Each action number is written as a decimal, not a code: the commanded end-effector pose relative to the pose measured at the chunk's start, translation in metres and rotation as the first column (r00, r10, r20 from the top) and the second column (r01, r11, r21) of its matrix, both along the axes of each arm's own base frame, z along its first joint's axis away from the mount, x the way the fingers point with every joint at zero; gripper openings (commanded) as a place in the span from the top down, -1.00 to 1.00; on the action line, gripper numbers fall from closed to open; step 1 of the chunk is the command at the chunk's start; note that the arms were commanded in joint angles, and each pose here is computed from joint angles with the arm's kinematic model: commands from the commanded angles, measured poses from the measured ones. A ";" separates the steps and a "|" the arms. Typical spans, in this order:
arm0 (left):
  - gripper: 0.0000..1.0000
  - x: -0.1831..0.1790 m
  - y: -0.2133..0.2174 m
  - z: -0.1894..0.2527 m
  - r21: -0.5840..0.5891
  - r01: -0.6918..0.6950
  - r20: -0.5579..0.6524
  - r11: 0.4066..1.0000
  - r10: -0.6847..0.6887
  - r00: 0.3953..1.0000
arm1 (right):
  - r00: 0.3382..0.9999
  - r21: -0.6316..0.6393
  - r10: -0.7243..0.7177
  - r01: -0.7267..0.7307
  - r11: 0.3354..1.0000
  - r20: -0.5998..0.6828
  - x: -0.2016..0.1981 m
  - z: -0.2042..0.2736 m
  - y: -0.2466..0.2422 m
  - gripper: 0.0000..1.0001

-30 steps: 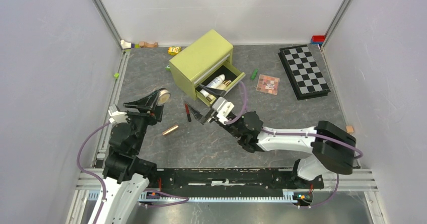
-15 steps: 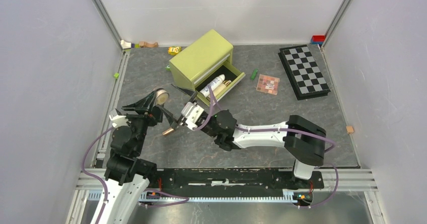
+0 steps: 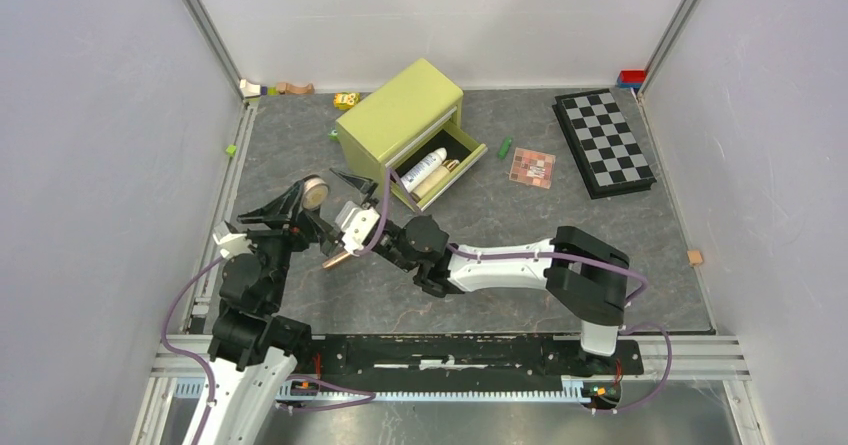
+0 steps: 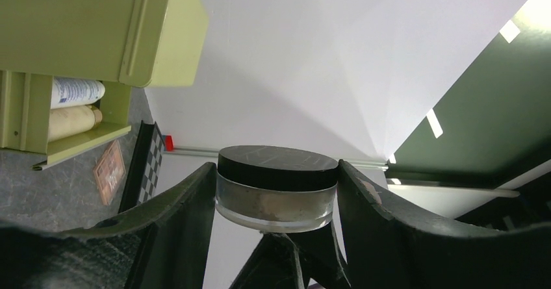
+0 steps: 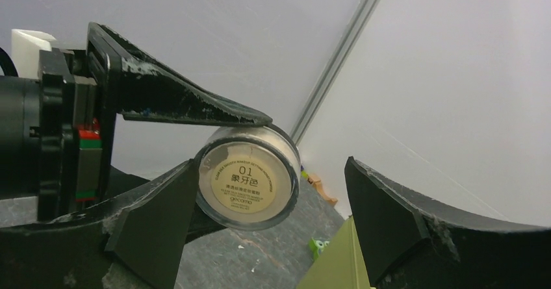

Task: Organize the makeup
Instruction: Pick up the makeup from the center of the board.

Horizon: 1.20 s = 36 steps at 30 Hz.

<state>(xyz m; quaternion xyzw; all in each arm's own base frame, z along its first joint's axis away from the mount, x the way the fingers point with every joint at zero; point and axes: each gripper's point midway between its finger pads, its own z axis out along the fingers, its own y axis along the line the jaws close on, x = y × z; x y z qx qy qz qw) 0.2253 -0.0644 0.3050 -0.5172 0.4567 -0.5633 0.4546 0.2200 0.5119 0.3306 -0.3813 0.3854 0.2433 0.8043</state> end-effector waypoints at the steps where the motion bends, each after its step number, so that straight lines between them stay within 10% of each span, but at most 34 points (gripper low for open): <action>1: 0.95 -0.002 0.006 0.014 -0.060 -0.021 0.055 0.998 0.024 0.998 | 0.998 0.006 0.061 -0.061 0.998 0.019 -0.007 0.014 0.018 -0.80; 36: 0.95 0.001 0.006 0.002 -0.078 -0.022 0.035 0.997 0.025 0.999 | 0.937 -0.013 -0.270 0.274 0.962 -0.221 0.048 -0.025 -0.008 -0.50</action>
